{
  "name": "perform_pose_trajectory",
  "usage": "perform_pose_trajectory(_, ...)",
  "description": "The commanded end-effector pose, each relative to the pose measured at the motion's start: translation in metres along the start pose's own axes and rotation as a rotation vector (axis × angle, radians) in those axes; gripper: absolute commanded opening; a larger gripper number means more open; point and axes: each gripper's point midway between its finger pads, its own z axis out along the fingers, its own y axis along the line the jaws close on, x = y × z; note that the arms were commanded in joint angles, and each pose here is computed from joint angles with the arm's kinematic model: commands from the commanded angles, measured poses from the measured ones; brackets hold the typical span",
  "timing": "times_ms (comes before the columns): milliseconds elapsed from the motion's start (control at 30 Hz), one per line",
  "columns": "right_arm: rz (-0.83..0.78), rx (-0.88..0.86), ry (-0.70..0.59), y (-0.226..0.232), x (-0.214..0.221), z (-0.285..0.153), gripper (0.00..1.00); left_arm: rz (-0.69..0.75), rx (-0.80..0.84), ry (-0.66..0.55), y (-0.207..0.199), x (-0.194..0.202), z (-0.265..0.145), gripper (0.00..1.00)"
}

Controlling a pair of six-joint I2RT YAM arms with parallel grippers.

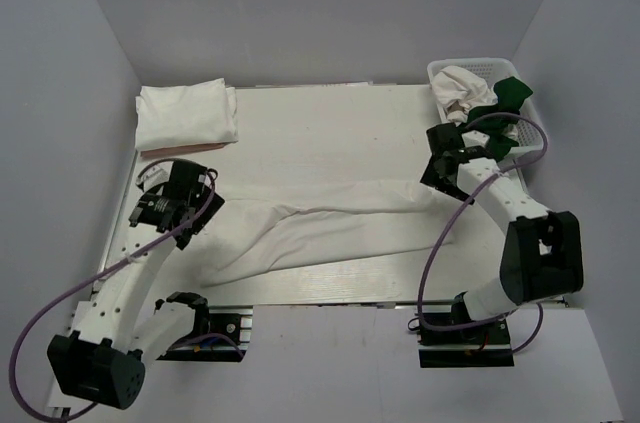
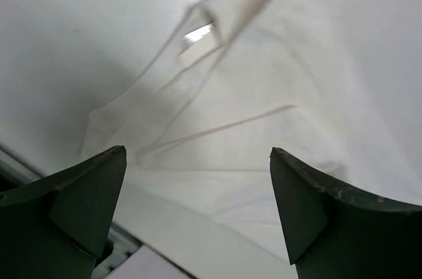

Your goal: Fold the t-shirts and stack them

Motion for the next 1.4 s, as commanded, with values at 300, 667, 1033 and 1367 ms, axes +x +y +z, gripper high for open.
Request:
perform_pose_trajectory(300, -0.388, -0.982, 0.014, 0.173, 0.032, -0.095, 0.90, 0.345, 0.480, 0.096, -0.147, 0.007, 0.030, 1.00)
perform_pose_trajectory(667, -0.536, -1.023, 0.155, 0.199, 0.086, -0.093, 0.90, 0.444, 0.553, 0.330, -0.159, 0.067, 0.067, 1.00)
perform_pose_trajectory(1033, -0.512, -0.954, 0.117, 0.182, 0.083, -0.089, 0.90, 0.536, 0.495, 0.401, -0.152, 0.098, 0.081, 0.65)
perform_pose_trajectory(1367, -0.502, -0.902, 0.071, 0.170, 0.073, -0.089, 0.90, 0.632, 0.584, 0.554, -0.137, 0.132, 0.042, 0.00)
